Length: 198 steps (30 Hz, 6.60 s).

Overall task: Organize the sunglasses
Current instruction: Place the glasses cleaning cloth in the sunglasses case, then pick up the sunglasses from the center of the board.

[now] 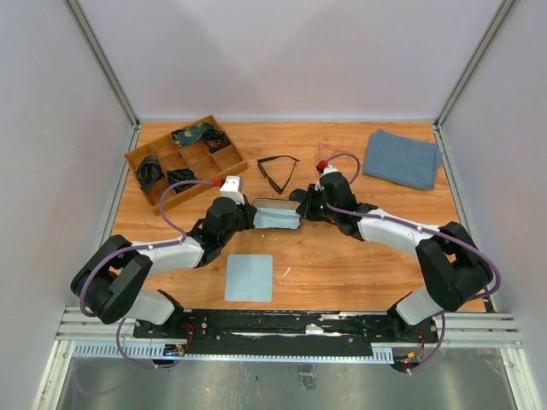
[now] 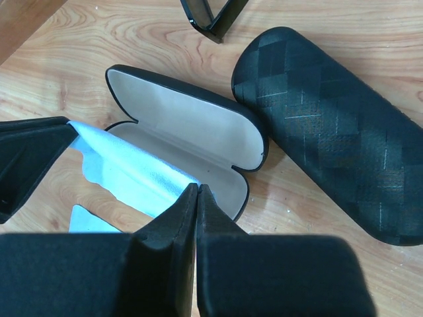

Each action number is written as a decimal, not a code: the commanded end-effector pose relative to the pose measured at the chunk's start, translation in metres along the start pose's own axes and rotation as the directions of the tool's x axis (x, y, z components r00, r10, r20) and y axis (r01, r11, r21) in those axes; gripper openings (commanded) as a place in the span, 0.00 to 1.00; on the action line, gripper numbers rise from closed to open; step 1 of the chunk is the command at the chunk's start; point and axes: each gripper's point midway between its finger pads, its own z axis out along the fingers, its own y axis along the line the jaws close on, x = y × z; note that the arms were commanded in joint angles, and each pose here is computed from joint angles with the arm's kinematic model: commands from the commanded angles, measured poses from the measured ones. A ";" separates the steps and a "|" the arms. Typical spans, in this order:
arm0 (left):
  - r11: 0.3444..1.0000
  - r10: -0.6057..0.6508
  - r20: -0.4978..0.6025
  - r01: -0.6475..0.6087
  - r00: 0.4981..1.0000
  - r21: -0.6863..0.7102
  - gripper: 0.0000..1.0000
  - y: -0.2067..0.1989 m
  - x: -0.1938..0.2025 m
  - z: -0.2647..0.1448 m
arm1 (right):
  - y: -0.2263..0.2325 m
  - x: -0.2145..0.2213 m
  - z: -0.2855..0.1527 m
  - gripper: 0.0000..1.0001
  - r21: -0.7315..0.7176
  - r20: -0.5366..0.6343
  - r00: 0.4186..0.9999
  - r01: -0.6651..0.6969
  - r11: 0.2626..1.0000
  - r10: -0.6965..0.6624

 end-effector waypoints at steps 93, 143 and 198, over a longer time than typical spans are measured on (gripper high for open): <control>0.989 -0.101 0.153 0.116 0.983 -0.097 1.00 0.025 -0.047 -0.046 | -0.022 -0.039 -0.050 0.66 0.074 0.059 0.977 0.203 0.976 -0.207; 0.990 -0.091 0.248 0.116 0.965 -0.086 1.00 0.038 -0.058 -0.089 | 0.032 -0.072 0.184 0.42 -0.080 -0.190 0.833 0.514 0.854 -0.520; 0.996 -0.055 0.239 0.070 0.969 -0.054 1.00 0.011 -0.115 -0.108 | 0.093 -0.104 -0.043 0.01 -0.126 0.179 0.497 0.867 0.481 -0.849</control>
